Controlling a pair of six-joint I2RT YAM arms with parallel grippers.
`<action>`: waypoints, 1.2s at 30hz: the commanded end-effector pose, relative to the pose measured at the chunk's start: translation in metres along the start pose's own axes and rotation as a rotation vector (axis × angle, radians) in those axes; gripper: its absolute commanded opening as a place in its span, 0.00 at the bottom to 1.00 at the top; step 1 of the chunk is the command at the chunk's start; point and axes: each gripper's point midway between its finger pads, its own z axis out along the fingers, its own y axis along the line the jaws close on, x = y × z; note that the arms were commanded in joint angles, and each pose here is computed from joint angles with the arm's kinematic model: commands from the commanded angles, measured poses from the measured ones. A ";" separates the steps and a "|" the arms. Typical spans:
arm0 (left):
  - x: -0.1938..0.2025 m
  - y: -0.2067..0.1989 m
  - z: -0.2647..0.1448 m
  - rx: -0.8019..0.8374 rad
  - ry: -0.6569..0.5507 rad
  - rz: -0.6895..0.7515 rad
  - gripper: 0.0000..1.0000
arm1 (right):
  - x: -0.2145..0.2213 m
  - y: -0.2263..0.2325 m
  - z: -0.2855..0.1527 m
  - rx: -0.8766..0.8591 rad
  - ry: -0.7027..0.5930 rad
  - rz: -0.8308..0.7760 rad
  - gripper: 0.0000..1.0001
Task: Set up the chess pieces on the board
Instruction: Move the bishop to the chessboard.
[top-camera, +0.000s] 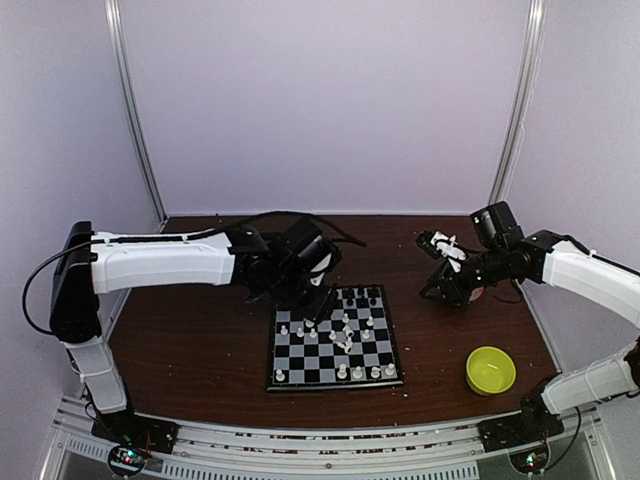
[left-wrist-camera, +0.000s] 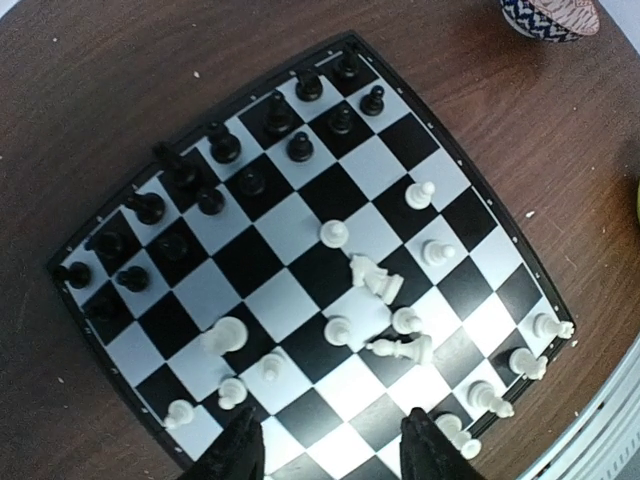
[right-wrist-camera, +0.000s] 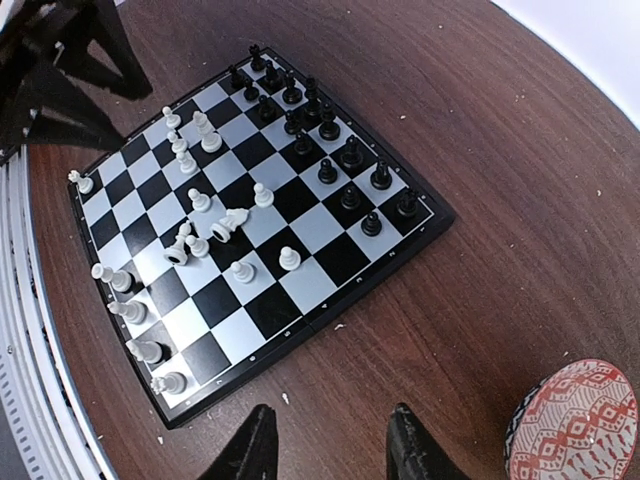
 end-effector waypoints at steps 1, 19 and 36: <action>-0.003 -0.026 0.007 -0.031 0.003 -0.100 0.48 | -0.018 -0.008 -0.017 0.063 -0.063 -0.053 0.37; 0.028 -0.040 0.060 -0.102 0.133 -0.181 0.61 | -0.021 -0.002 -0.029 0.068 -0.093 -0.086 0.37; 0.038 -0.045 0.083 -0.139 0.196 -0.129 0.59 | -0.018 0.001 -0.026 0.044 -0.077 -0.089 0.37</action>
